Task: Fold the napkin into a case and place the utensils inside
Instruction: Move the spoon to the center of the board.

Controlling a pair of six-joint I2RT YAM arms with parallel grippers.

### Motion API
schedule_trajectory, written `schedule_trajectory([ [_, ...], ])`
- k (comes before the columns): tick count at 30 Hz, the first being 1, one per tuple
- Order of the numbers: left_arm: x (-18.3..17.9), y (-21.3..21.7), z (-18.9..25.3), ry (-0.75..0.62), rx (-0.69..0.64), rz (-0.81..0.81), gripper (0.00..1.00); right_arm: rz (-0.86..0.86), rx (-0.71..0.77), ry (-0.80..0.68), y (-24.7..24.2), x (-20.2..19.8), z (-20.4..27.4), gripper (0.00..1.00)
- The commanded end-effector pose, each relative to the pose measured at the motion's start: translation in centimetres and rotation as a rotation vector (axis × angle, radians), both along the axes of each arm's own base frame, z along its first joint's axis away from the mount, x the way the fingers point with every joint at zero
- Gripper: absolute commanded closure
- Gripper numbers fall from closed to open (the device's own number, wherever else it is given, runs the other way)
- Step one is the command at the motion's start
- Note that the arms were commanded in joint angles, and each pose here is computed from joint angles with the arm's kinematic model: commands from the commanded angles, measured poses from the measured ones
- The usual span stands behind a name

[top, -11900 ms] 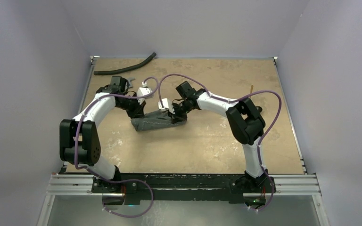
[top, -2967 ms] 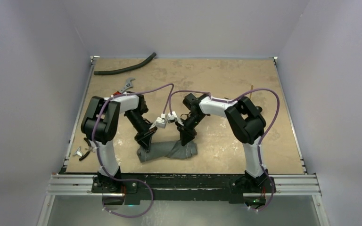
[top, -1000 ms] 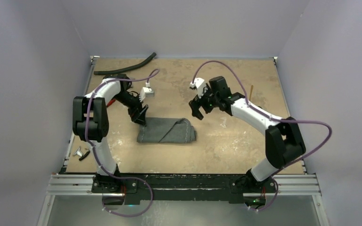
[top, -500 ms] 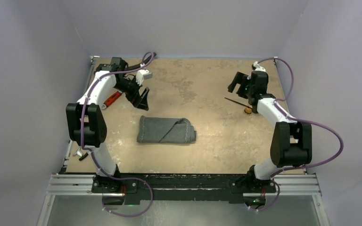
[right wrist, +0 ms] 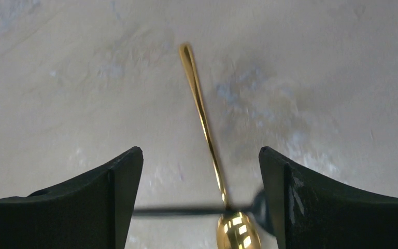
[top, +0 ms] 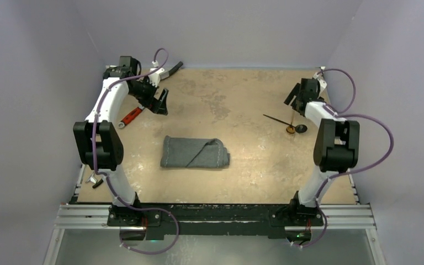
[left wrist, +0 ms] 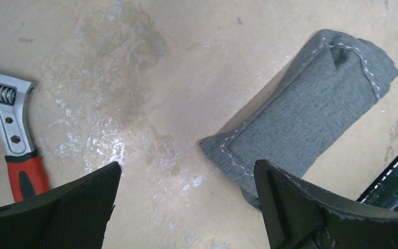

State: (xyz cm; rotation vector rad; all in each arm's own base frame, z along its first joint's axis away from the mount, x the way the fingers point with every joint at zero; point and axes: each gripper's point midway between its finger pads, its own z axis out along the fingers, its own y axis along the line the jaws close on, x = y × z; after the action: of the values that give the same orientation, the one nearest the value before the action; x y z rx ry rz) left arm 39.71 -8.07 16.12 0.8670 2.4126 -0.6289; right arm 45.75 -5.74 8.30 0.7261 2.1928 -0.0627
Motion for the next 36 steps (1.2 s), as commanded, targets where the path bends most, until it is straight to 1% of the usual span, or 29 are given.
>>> schedule_trajectory([
  [1,1.1,1.3,0.9,-0.069,0.064,0.079,0.01,-0.028,-0.031,0.022,-1.1,3.5,-0.5,0.19],
  [2,1.2,1.4,1.0,-0.074,0.067,0.090,0.01,-0.024,-0.022,0.026,-1.0,4.0,-1.0,0.22],
  [4,1.8,3.2,1.6,-0.094,0.082,0.153,0.02,-0.022,-0.011,0.034,-0.9,4.4,-1.9,0.30],
  [7,2.5,5.0,3.0,-0.138,0.086,0.242,0.01,0.000,0.013,0.070,-0.3,4.4,-3.4,0.45],
  [8,2.7,5.7,3.3,-0.156,0.092,0.278,0.02,0.005,0.013,0.084,-0.3,4.3,-3.8,0.47],
  [11,2.9,6.7,4.2,-0.193,0.102,0.318,0.02,0.015,0.033,0.129,0.1,3.4,-5.0,0.47],
  [14,2.6,6.8,4.7,-0.202,0.117,0.290,0.02,0.020,0.036,0.147,0.3,2.5,-5.6,0.47],
  [15,2.5,6.8,5.1,-0.208,0.120,0.286,0.02,0.028,0.036,0.147,0.4,2.4,-5.7,0.53],
  [16,2.4,6.8,5.4,-0.214,0.119,0.283,0.02,0.050,0.041,0.141,0.7,2.4,-5.7,0.64],
  [17,2.3,6.7,5.9,-0.227,0.118,0.282,0.01,0.079,0.051,0.132,1.2,2.5,-5.8,0.84],
  [18,2.2,6.7,6.2,-0.235,0.116,0.282,0.01,0.108,0.072,0.128,2.0,2.7,-6.0,1.00],
  [21,1.9,6.4,6.9,-0.240,0.095,0.288,0.02,0.205,0.090,0.117,5.6,3.6,-6.2,1.00],
  [22,1.7,6.1,7.0,-0.235,0.084,0.283,0.02,0.266,0.081,0.117,8.6,3.9,-6.1,1.00],
  [26,0.9,5.6,6.2,-0.188,0.061,0.266,0.02,0.434,0.108,0.067,15.8,4.6,-5.0,1.00],
  [29,0.3,5.2,5.4,-0.155,0.046,0.242,0.02,0.579,0.121,-0.010,21.0,5.4,-2.9,1.00],
  [32,-0.5,4.1,5.4,-0.139,-0.002,0.191,0.01,0.762,0.104,-0.074,25.8,5.3,-0.6,1.00],
  [36,-1.4,2.4,6.0,-0.152,-0.088,0.107,0.01,0.935,0.026,-0.164,29.4,5.1,2.5,1.00],
])
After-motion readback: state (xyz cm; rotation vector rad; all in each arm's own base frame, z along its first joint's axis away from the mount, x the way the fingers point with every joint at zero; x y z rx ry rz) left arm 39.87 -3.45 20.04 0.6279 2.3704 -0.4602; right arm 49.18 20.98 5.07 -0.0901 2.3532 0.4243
